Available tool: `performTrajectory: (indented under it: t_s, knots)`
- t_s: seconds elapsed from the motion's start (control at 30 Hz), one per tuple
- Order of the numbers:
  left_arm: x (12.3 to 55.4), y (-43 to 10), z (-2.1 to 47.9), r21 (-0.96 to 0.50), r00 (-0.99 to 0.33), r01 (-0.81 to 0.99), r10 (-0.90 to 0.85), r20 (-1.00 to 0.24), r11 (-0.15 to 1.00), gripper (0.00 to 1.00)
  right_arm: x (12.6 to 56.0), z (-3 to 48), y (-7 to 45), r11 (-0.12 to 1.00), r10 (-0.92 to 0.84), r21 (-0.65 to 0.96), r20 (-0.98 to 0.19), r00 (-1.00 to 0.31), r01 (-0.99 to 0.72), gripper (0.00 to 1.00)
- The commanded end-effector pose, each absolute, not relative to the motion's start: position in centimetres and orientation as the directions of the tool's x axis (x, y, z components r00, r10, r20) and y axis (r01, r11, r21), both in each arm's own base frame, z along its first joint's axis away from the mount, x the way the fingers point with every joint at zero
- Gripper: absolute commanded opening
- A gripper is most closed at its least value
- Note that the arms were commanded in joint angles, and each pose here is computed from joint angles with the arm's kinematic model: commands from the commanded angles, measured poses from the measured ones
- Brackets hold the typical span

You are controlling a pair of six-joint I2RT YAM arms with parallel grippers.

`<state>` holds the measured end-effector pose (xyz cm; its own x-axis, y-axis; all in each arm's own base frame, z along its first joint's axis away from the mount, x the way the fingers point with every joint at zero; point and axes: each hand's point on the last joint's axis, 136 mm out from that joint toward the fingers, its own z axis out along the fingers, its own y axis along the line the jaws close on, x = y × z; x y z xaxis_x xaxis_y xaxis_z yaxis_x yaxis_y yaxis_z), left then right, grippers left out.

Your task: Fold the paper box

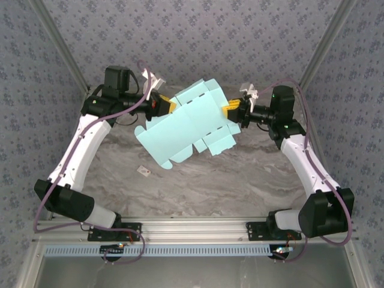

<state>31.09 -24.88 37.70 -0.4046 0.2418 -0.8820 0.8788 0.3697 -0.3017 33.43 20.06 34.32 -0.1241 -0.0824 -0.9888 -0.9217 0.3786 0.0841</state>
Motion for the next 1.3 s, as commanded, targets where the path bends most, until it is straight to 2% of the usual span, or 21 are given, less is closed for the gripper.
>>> performTrajectory:
  t_s: [0.0,0.17,0.37,0.53,0.67,1.0,1.27]
  knots:
    - [30.4,-24.7,39.4,-0.278,-0.361,0.897,0.208,-0.909,0.343,0.0,33.3,35.7,20.3,0.381,-0.081,0.058,-0.992,-0.096,-0.923,0.13]
    - [30.8,-24.8,39.3,-0.302,-0.384,0.885,0.187,-0.904,0.354,0.0,34.2,35.3,20.1,0.453,-0.106,0.048,-0.989,-0.107,-0.89,0.08]
    - [33.2,-24.8,38.8,-0.453,-0.527,0.766,0.042,-0.849,0.456,0.0,36.2,34.0,18.5,0.694,-0.199,-0.062,-0.974,-0.109,-0.718,0.06]
    - [34.8,-24.7,36.9,-0.589,-0.647,0.631,-0.076,-0.759,0.505,0.0,36.5,33.3,17.7,0.813,-0.291,-0.195,-0.952,-0.092,-0.548,0.04]
    - [35.2,-25.5,35.4,-0.667,-0.708,0.567,-0.128,-0.694,0.482,0.0,36.4,32.4,17.9,0.828,-0.374,-0.292,-0.924,-0.083,-0.478,0.03]
    - [34.5,-28.4,32.1,-0.677,-0.75,0.566,-0.046,-0.66,0.471,0.0,37.7,28.4,17.6,0.837,-0.492,-0.407,-0.851,-0.18,-0.366,0.03]
    - [34.6,-28.6,29.5,-0.695,-0.778,0.535,-0.041,-0.627,0.481,0.0,37.9,25.3,18.5,0.803,-0.559,-0.463,-0.804,-0.202,-0.376,0.03]
